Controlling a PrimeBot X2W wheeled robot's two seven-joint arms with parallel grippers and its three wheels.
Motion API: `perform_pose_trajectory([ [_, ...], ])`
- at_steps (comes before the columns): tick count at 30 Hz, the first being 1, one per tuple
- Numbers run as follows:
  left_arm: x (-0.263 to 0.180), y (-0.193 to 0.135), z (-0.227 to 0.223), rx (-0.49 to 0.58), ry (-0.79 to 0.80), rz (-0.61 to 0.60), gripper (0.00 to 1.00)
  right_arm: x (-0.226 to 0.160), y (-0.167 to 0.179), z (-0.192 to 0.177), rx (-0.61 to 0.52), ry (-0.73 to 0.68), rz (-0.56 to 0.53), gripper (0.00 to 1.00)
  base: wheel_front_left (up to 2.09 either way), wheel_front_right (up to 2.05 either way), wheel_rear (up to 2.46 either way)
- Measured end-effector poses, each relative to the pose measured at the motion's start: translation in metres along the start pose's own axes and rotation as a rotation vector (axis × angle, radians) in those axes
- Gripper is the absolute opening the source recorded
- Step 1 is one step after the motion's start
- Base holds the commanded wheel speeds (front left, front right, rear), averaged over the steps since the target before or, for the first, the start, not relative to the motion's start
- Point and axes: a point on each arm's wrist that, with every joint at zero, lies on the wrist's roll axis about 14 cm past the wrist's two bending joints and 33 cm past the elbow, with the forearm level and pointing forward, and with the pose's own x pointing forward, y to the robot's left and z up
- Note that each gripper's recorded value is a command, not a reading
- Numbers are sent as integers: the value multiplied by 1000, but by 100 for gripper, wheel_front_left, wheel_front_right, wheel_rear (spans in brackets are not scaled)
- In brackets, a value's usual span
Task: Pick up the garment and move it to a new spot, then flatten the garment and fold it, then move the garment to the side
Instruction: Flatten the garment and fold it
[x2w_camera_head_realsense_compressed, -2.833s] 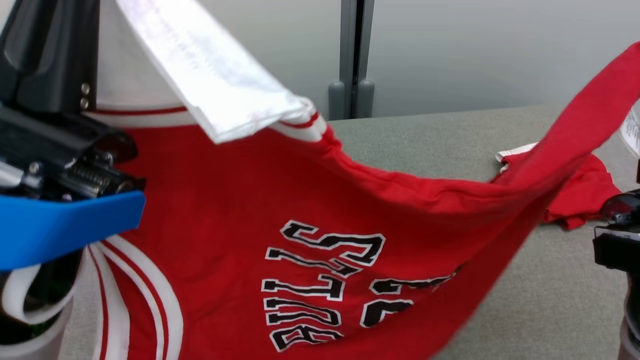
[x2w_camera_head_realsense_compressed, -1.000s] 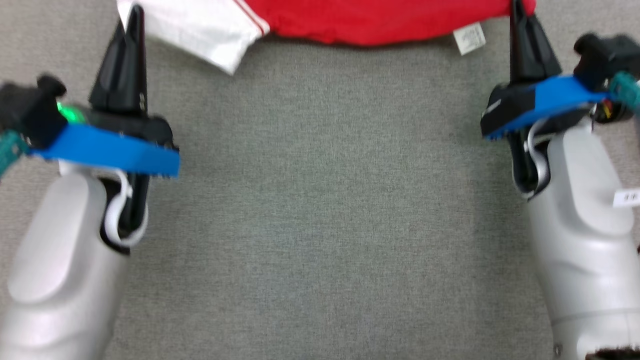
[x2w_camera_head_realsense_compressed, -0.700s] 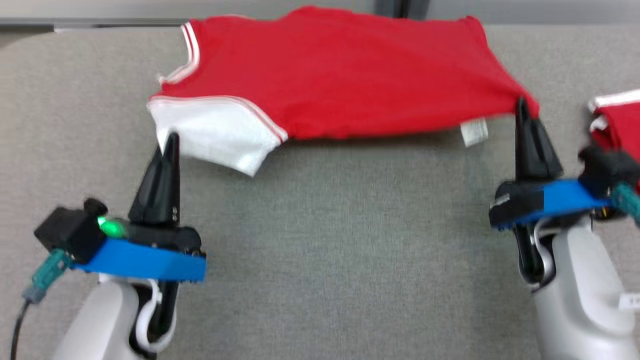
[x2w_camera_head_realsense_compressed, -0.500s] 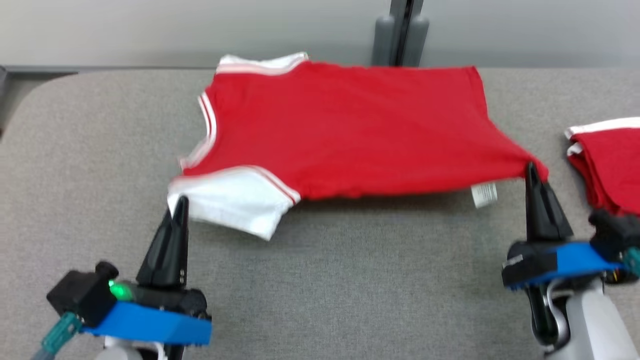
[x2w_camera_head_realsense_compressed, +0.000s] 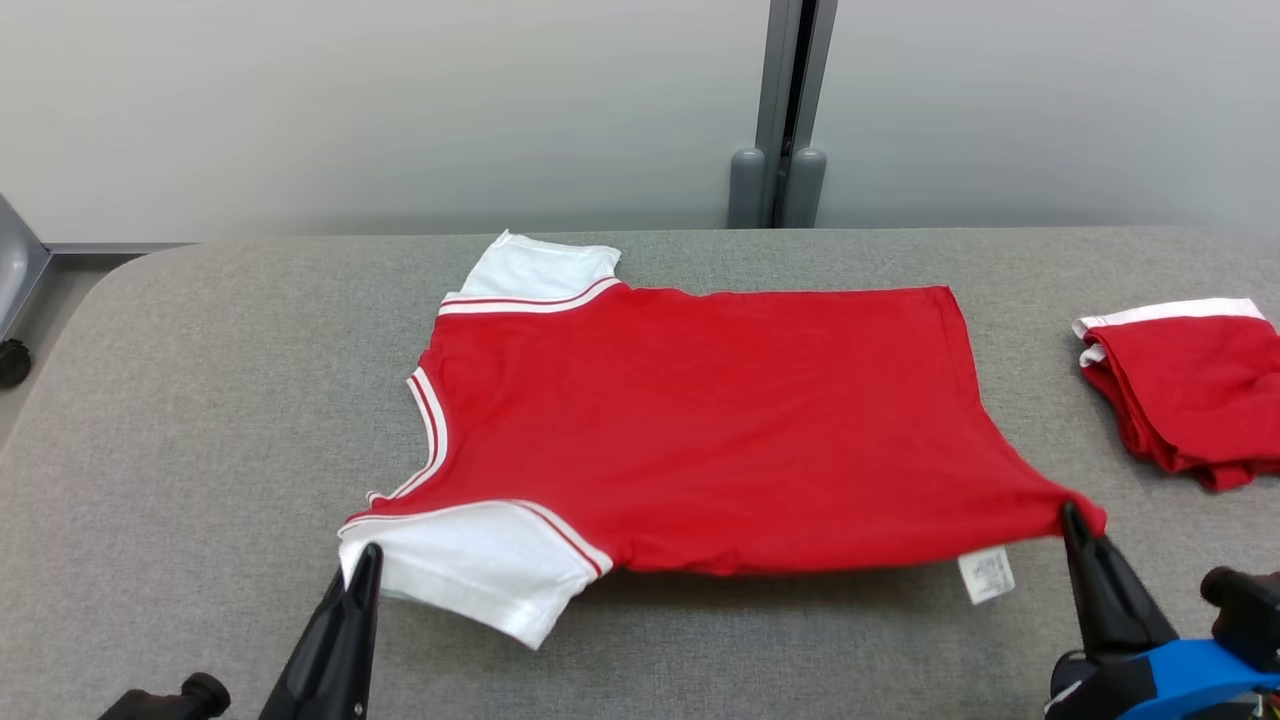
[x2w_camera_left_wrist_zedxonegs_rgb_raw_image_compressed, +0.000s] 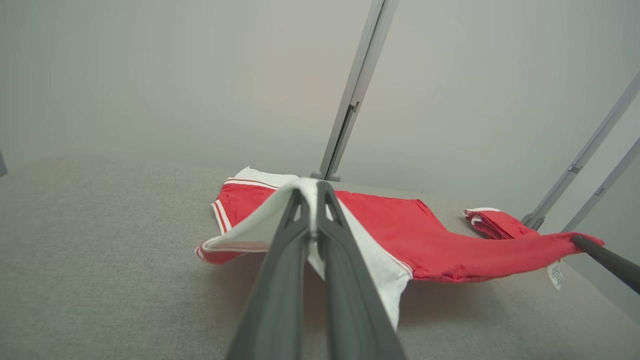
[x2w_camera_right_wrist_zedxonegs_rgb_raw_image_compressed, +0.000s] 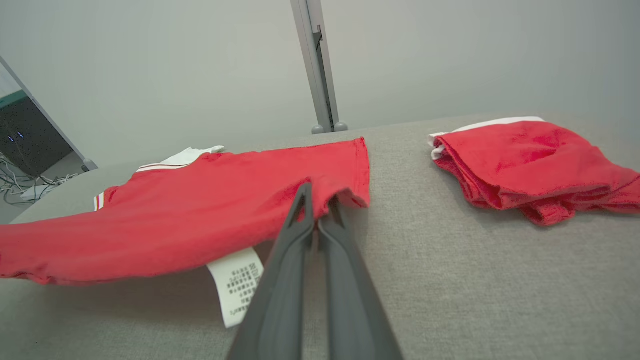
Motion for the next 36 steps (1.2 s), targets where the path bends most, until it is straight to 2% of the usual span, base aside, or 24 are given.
perform_pose_trajectory([
  [8,-8,11,-52,-90,183,47,0,-14,-9,-67,19,286,-32,0,0,0,0],
  [14,3,12,-63,-114,212,34,0,-11,-14,-92,49,399,-50,0,0,0,0],
  [22,36,10,-48,-189,142,5,0,10,-9,-89,112,396,-35,0,0,0,0],
  [28,72,10,-42,-187,125,-24,0,33,-9,-82,153,387,-37,0,0,0,0],
  [36,109,29,-48,-150,171,3,0,65,-20,-69,166,375,-76,0,0,0,0],
])
